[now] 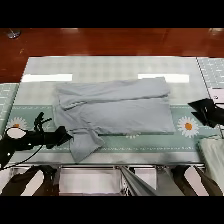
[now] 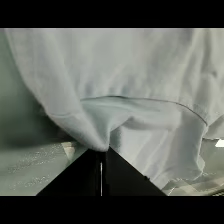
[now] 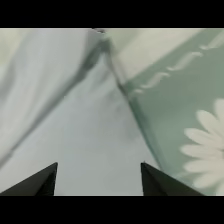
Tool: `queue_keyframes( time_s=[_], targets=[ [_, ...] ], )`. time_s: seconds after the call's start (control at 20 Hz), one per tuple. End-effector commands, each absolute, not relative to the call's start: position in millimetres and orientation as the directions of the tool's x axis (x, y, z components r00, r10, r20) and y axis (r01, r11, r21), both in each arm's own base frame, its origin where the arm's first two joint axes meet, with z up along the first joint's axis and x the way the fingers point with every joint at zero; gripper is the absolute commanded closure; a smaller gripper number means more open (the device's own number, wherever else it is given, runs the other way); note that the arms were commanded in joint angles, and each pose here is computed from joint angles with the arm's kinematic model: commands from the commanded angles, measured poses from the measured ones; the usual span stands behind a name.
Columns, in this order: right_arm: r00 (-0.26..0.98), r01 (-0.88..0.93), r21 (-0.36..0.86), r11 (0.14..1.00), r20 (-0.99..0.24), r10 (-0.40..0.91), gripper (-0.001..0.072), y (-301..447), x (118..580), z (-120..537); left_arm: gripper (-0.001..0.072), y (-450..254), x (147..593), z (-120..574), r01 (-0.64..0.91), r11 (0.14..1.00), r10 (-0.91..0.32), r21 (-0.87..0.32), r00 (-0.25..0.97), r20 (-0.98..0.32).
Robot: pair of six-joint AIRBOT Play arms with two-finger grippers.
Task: Fold the shirts.
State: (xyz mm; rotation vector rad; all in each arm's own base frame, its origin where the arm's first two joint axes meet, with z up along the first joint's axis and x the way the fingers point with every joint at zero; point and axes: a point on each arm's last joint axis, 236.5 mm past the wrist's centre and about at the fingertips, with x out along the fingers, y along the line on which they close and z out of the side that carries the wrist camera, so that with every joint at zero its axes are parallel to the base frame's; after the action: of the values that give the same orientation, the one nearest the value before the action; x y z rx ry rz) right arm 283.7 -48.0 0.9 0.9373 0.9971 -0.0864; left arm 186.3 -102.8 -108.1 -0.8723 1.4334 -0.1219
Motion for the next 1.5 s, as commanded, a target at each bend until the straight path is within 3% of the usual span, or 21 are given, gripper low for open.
queue_keyframes(
  time_s=[0.0, 0.15, 0.25, 0.5, 0.6, 0.8, 0.85, 0.95, 1.0, 1.05, 1.2, 1.45],
  targets=[
    [0.278, 0.622, 0.347, 0.702, -0.936, 0.216, 0.0101, -72, 214, -54, 0.0688, -107, 188, -107, -0.382, 0.705, -0.573, -0.597, 0.190, -0.798],
    [0.123, 0.541, 0.316, 0.779, -0.947, 0.298, 0.0099, -24, 192, -86, 0.0688, -108, 187, -107, -0.382, 0.705, -0.575, -0.598, 0.187, -0.797],
    [0.084, 0.523, 0.320, 0.790, -0.942, 0.326, 0.0099, -15, 194, -94, 0.0688, -107, 188, -107, -0.363, 0.715, -0.571, -0.598, 0.191, -0.799],
    [0.165, 0.504, 0.507, 0.699, -0.851, 0.498, 0.0099, 16, 230, -97, 0.0688, -107, 189, -107, -0.360, 0.716, -0.569, -0.598, 0.194, -0.799],
    [0.219, 0.521, 0.526, 0.672, -0.844, 0.490, 0.0099, 12, 247, -99, 0.0688, -107, 189, -107, -0.360, 0.716, -0.569, -0.598, 0.194, -0.799],
    [0.192, 0.527, 0.534, 0.661, -0.832, 0.520, 0.0101, 11, 258, -100, 0.0688, -107, 189, -107, -0.360, 0.716, -0.569, -0.598, 0.194, -0.799],
    [0.187, 0.514, 0.534, 0.671, -0.833, 0.520, 0.0125, 13, 261, -99, 0.0688, -107, 189, -107, -0.360, 0.716, -0.569, -0.598, 0.194, -0.799],
    [0.149, 0.474, 0.531, 0.703, -0.835, 0.530, 0.0273, 25, 262, -101, 0.0688, -107, 190, -106, -0.361, 0.713, -0.572, -0.601, 0.197, -0.797],
    [0.110, 0.431, 0.520, 0.738, -0.842, 0.529, 0.0439, 32, 259, -104, 0.0688, -108, 189, -106, -0.362, 0.710, -0.576, -0.604, 0.194, -0.794],
    [0.079, 0.380, 0.504, 0.776, -0.853, 0.515, 0.0692, 35, 257, -105, 0.0688, -110, 188, -105, -0.363, 0.707, -0.583, -0.607, 0.187, -0.791],
    [0.094, 0.326, 0.478, 0.816, -0.875, 0.475, 0.0684, 20, 274, -88, 0.0688, -108, 203, -91, -0.337, 0.706, -0.585, -0.623, 0.220, -0.781],
    [0.235, 0.263, 0.489, 0.832, -0.869, 0.436, 0.0683, 1, 329, -37, 0.0688, -70, 277, -48, -0.300, 0.704, -0.503, -0.643, 0.429, -0.750]
  ],
)
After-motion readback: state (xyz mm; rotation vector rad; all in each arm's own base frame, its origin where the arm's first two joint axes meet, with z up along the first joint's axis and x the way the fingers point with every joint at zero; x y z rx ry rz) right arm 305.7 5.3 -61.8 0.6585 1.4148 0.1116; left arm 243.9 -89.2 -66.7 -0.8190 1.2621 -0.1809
